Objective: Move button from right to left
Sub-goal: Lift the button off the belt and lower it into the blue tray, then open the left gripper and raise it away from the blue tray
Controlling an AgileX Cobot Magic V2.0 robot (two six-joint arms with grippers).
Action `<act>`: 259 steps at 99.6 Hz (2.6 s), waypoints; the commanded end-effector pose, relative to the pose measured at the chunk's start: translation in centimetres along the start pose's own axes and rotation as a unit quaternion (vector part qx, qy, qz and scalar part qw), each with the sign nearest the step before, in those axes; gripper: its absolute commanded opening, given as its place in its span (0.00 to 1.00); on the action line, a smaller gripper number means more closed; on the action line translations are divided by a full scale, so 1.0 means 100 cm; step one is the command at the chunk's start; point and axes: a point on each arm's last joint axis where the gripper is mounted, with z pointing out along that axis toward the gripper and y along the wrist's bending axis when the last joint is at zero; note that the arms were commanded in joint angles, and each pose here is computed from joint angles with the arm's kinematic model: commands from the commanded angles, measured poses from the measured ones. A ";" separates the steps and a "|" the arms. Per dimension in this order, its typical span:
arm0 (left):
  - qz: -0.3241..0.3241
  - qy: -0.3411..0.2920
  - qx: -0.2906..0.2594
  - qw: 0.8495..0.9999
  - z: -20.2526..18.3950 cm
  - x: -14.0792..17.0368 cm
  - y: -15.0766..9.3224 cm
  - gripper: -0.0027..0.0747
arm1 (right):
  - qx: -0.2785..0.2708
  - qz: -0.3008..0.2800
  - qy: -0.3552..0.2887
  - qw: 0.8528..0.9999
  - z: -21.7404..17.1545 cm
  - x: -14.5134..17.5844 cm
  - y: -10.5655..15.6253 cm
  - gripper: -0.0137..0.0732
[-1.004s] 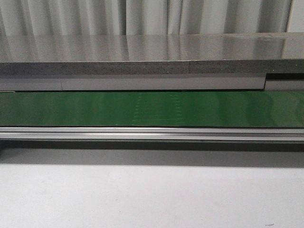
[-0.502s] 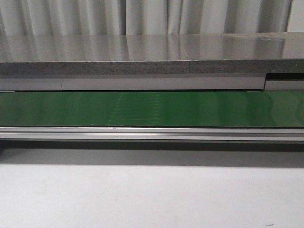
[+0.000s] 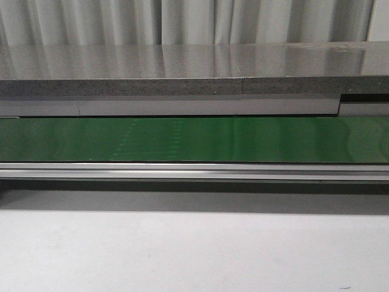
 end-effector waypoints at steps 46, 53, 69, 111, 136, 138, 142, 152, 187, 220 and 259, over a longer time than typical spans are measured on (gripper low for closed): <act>0.002 -0.203 0.088 0.975 -0.143 0.011 -0.061 0.01 | 0.011 -0.006 -0.050 0.999 -0.001 -0.016 -0.002 0.08; 0.023 -0.205 0.094 0.974 -0.151 0.013 -0.077 0.01 | 0.011 -0.006 -0.050 0.999 -0.001 -0.016 -0.002 0.08; 0.072 -0.218 0.102 0.968 -0.169 0.017 -0.114 0.01 | 0.011 -0.006 -0.050 0.999 -0.001 -0.016 -0.002 0.08; 0.143 -0.292 0.114 0.939 -0.233 0.059 -0.164 0.01 | 0.011 -0.006 -0.050 0.999 -0.001 -0.016 -0.002 0.08; 0.135 -0.352 0.114 0.919 -0.259 0.106 -0.164 0.01 | 0.011 -0.006 -0.050 0.999 -0.001 -0.016 -0.002 0.08; 0.134 -0.355 0.116 0.918 -0.259 0.110 -0.164 0.01 | 0.011 -0.006 -0.050 0.999 -0.001 -0.016 -0.002 0.08; 0.132 -0.363 0.120 0.915 -0.260 0.119 -0.164 0.01 | 0.011 -0.006 -0.050 0.999 -0.001 -0.016 -0.002 0.08; 0.125 -0.383 0.117 0.908 -0.259 0.138 -0.164 0.01 | 0.011 -0.006 -0.050 0.999 -0.001 -0.016 -0.002 0.08; 0.099 -0.453 0.100 0.880 -0.237 0.205 -0.161 0.01 | 0.011 -0.006 -0.050 0.999 -0.001 -0.016 -0.002 0.08; 0.090 -0.512 0.077 0.851 -0.226 0.255 -0.158 0.01 | 0.011 -0.006 -0.050 0.999 -0.001 -0.016 -0.002 0.08; 0.073 -0.567 0.056 0.819 -0.193 0.292 -0.156 0.01 | 0.011 -0.006 -0.050 0.999 -0.001 -0.016 -0.002 0.08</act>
